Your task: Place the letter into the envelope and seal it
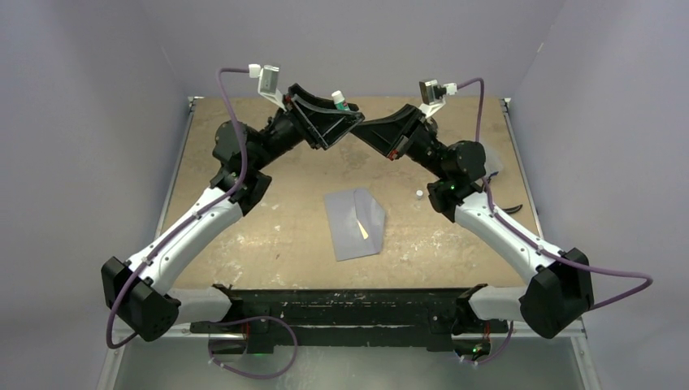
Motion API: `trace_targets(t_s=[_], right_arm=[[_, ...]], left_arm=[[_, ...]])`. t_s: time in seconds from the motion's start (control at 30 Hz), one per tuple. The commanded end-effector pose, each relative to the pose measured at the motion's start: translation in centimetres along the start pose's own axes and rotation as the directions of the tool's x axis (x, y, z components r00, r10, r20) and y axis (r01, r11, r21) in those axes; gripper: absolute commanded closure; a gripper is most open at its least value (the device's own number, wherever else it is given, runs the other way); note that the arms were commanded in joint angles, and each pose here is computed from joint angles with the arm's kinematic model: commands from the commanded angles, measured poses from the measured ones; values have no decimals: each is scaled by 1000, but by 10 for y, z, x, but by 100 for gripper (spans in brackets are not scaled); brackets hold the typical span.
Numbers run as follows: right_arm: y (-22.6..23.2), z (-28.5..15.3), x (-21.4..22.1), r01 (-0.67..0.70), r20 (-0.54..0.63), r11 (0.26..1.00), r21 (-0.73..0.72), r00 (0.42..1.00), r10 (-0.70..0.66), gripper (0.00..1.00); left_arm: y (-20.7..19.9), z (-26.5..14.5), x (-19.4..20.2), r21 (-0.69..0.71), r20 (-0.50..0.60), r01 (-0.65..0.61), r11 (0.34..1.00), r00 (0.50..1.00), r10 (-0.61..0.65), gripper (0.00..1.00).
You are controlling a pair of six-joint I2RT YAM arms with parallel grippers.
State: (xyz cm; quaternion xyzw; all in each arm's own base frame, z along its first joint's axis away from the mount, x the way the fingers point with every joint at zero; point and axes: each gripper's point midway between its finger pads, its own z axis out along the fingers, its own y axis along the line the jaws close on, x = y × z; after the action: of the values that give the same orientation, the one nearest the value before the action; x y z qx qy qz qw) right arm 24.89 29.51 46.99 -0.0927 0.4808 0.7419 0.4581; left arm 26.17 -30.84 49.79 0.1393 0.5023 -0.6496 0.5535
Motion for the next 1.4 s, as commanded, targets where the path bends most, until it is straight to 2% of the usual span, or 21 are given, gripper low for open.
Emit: trace_targets(t_s=[0.0, 0.07, 0.17, 0.23, 0.33, 0.37, 0.4, 0.43, 0.5, 0.6, 0.7, 0.8, 0.9, 1.0, 1.13, 1.23, 1.37], right_arm=[[20, 1, -8, 49, 21, 998, -43, 999, -48, 100], [20, 0, -8, 46, 23, 998, -45, 999, -45, 100], [20, 1, -6, 42, 13, 998, -53, 999, -42, 100], [19, 3, -7, 43, 10, 998, -54, 999, -43, 100], [20, 4, -6, 40, -1, 998, -58, 999, -40, 100], [21, 4, -6, 39, -3, 997, -60, 999, -39, 100], [22, 4, -6, 41, 0, 997, -62, 999, -41, 100], [24, 3, -9, 51, 18, 996, -69, 999, -50, 90], [26, 3, -15, 84, 51, 995, -56, 995, -82, 63], [10, 9, -23, 216, 47, 976, 40, 975, -217, 40], [-27, 11, -33, 384, -10, 901, 202, 921, -390, 30], [-51, 3, -42, 519, -69, 800, 302, 848, -525, 24], [-62, 1, -43, 606, -141, 728, 322, 790, -596, 24], [-67, 5, -47, 670, -194, 672, 316, 739, -645, 30], [-68, 10, -51, 708, -213, 637, 306, 703, -679, 38], [-66, 18, -50, 685, -211, 669, 288, 727, -654, 44], [-53, 28, -38, 625, -177, 753, 206, 781, -599, 43]], left_arm=[[-18, -5, -21, -7, 18, -87, 996, 996, 87, 45], [-17, -6, -21, -12, 15, -91, 996, 996, 92, 46], [-16, -7, -21, -12, 13, -97, 995, 995, 98, 54], [-16, -6, -20, -8, 5, -96, 995, 995, 96, 65], [-14, -5, -13, 4, -19, -86, 996, 996, 86, 95], [-13, -5, -12, 4, -21, -82, 997, 996, 82, 100], [-12, -5, -13, 1, -16, -81, 997, 997, 81, 100], [-12, -5, -14, -4, -8, -79, 997, 997, 79, 100], [-9, -3, -21, -31, 22, -66, 997, 998, 67, 100], [1, 2, -33, -109, 68, -6, 994, 998, 13, 100], [26, -1, -40, -247, 133, 101, 964, 989, -69, 100], [49, -5, -42, -378, 165, 155, 913, 981, -98, 100], [62, -4, -39, -436, 165, 201, 877, 976, -141, 100], [66, -2, -36, -449, 166, 225, 864, 972, -167, 100], [73, 1, -30, -451, 156, 231, 862, 972, -178, 100], [74, 2, -28, -446, 156, 233, 865, 971, -181, 100], [72, 4, -31, -433, 158, 223, 874, 973, -170, 100]])
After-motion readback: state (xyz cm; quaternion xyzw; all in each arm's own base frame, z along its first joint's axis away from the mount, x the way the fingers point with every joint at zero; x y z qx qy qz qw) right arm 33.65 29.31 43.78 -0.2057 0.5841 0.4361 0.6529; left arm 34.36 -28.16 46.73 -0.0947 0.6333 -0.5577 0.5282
